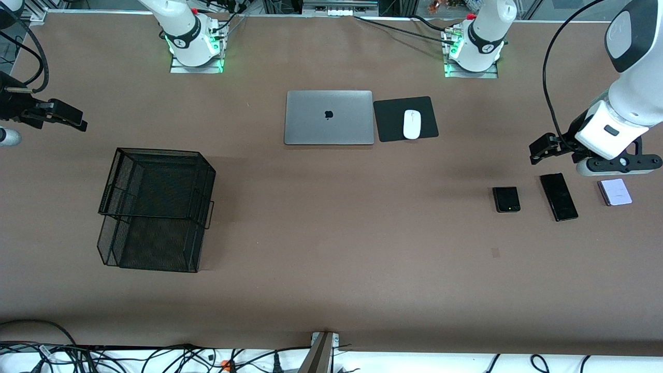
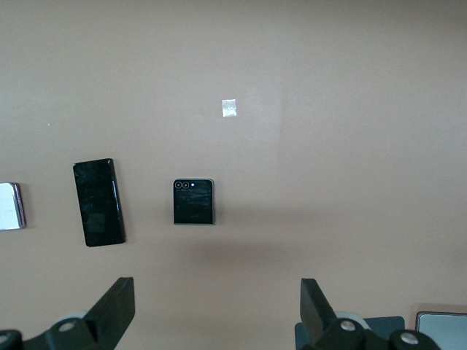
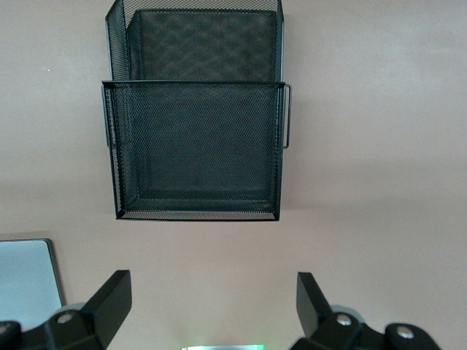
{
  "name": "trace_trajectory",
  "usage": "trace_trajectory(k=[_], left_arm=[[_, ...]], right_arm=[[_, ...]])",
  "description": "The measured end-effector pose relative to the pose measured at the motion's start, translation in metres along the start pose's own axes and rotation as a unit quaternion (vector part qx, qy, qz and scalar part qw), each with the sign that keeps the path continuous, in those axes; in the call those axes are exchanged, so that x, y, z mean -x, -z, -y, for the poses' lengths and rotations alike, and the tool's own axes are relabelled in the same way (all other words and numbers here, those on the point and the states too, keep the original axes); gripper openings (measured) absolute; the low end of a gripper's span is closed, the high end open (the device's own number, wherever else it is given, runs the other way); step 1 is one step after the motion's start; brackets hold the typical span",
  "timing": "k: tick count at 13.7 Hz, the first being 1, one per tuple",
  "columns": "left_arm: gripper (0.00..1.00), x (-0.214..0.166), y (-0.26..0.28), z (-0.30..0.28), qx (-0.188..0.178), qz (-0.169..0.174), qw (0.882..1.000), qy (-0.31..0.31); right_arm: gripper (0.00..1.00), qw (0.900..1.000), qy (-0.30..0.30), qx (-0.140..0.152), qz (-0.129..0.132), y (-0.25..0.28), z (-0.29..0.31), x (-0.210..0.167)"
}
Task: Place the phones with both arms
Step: 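Reach and grasp the small black flip phone with the left gripper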
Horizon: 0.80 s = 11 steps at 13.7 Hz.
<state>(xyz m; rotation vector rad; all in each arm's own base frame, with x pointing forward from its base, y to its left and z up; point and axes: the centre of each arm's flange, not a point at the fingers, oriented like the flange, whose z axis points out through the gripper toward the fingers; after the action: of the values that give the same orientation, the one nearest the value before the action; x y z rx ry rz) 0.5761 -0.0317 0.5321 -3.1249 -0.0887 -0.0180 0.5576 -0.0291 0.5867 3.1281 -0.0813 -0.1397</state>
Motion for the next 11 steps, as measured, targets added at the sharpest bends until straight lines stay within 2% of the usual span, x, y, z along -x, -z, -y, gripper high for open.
trace_trajectory(k=[6,8,11], left_arm=[[1.0,-0.001,-0.005,0.0,-0.001,0.007,1.0,-0.004],[1.0,-0.004,-0.036,0.004,-0.005,0.049,0.999,0.0],[1.0,-0.022,-0.133,0.038,-0.011,0.127,0.991,0.027]], right_arm=[[1.0,1.0,0.0,0.0,-0.001,0.0,-0.001,-0.001],[1.0,1.0,-0.001,0.0,-0.001,-0.001,-0.001,-0.001],[1.0,1.0,-0.001,0.0,-0.002,-0.001,-0.001,-0.001]])
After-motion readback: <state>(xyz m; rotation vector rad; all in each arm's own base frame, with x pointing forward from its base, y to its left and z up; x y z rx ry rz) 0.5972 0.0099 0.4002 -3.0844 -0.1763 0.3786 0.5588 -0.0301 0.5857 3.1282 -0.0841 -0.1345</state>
